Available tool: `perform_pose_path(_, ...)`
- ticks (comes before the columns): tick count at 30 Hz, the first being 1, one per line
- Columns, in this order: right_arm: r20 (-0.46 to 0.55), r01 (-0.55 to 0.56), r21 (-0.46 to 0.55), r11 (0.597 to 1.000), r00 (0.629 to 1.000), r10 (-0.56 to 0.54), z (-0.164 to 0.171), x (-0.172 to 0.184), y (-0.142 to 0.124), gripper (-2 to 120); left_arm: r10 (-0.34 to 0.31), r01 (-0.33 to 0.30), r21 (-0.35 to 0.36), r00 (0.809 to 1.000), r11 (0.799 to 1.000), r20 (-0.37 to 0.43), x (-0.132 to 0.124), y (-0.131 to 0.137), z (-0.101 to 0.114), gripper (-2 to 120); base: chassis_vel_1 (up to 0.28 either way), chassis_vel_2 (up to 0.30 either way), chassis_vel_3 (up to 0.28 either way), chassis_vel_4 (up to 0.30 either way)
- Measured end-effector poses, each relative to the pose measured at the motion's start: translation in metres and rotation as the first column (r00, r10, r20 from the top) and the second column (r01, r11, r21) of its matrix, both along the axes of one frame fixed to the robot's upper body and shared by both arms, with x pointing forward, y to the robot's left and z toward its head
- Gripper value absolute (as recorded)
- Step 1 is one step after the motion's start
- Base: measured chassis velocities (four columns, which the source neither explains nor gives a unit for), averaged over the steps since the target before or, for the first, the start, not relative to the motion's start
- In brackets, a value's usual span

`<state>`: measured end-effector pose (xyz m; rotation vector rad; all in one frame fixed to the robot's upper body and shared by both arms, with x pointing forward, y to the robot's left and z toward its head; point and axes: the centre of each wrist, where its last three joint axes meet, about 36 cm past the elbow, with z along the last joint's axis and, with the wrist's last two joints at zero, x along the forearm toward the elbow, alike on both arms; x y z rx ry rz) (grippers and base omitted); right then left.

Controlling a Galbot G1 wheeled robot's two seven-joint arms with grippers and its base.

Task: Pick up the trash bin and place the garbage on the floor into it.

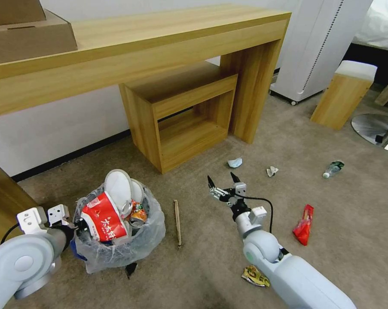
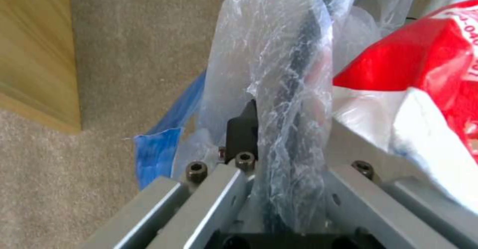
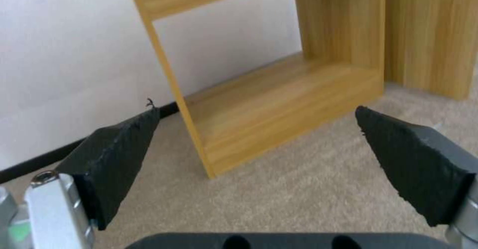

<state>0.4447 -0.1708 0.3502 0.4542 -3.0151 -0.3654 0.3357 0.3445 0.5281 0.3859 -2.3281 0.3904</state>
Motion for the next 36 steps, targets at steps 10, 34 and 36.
perform_pose_path(10,-0.432,0.103,-0.102,0.989,0.891,-0.137,0.016,0.048,0.033,100,0.016,-0.016,0.001,1.000,1.000,-0.004,-0.002,0.000,-0.005,0,0.000,0.000,0.000,0.000)
perform_pose_path(34,-0.699,-0.159,-0.153,0.975,0.715,0.007,-0.014,0.098,0.117,100,0.047,-0.046,0.020,0.998,0.999,-0.030,-0.001,0.004,-0.028,0,0.000,0.000,0.000,0.000)
perform_pose_path(36,-0.705,-0.173,-0.162,0.972,0.709,0.009,-0.025,0.096,0.122,100,0.047,-0.047,0.020,0.998,0.999,-0.030,-0.002,0.003,-0.028,0,0.000,0.000,0.000,0.000)
